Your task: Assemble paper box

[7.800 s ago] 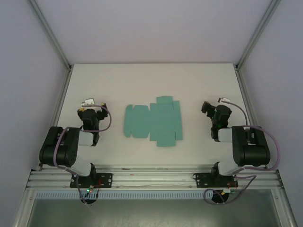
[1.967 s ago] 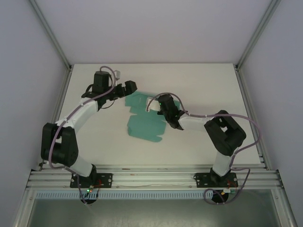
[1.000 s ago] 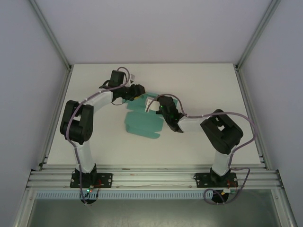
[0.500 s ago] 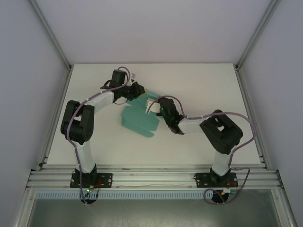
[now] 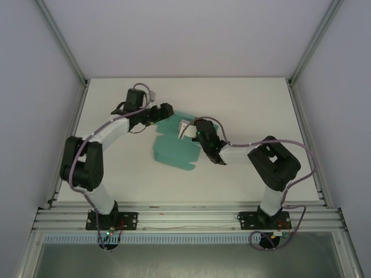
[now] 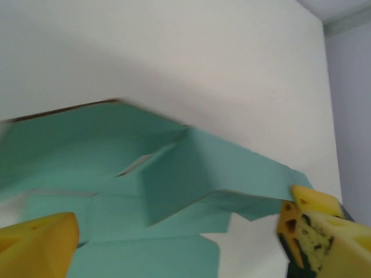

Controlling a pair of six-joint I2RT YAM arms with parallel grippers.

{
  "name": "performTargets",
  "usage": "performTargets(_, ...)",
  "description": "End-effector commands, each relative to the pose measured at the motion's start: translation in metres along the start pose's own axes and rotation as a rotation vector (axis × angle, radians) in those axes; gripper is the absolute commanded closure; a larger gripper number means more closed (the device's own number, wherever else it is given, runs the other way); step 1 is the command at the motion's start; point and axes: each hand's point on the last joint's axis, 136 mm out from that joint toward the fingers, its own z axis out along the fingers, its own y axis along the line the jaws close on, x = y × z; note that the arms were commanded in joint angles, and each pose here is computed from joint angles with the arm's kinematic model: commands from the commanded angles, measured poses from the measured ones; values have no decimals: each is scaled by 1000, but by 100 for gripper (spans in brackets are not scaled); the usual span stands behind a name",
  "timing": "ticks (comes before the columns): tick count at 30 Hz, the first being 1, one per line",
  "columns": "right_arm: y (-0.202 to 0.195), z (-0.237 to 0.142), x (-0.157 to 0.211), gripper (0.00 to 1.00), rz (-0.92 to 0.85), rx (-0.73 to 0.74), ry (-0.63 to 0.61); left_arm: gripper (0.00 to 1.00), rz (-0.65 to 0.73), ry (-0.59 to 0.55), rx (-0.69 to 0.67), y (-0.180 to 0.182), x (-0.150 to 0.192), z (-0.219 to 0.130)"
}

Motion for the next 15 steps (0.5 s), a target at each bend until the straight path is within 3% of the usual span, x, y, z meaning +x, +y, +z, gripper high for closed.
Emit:
performTargets(1,-16,-8,3,100,58,17,2,0,-63,-65,-159,67,0,-20)
performTargets(6,-19,-10,7,100,100,-8,1,0,-55,-95,-285,117,12,-22)
performTargets(15,-23,-9,3,100,188,-19,-51,2,-26,-148,-241,126,-2,5)
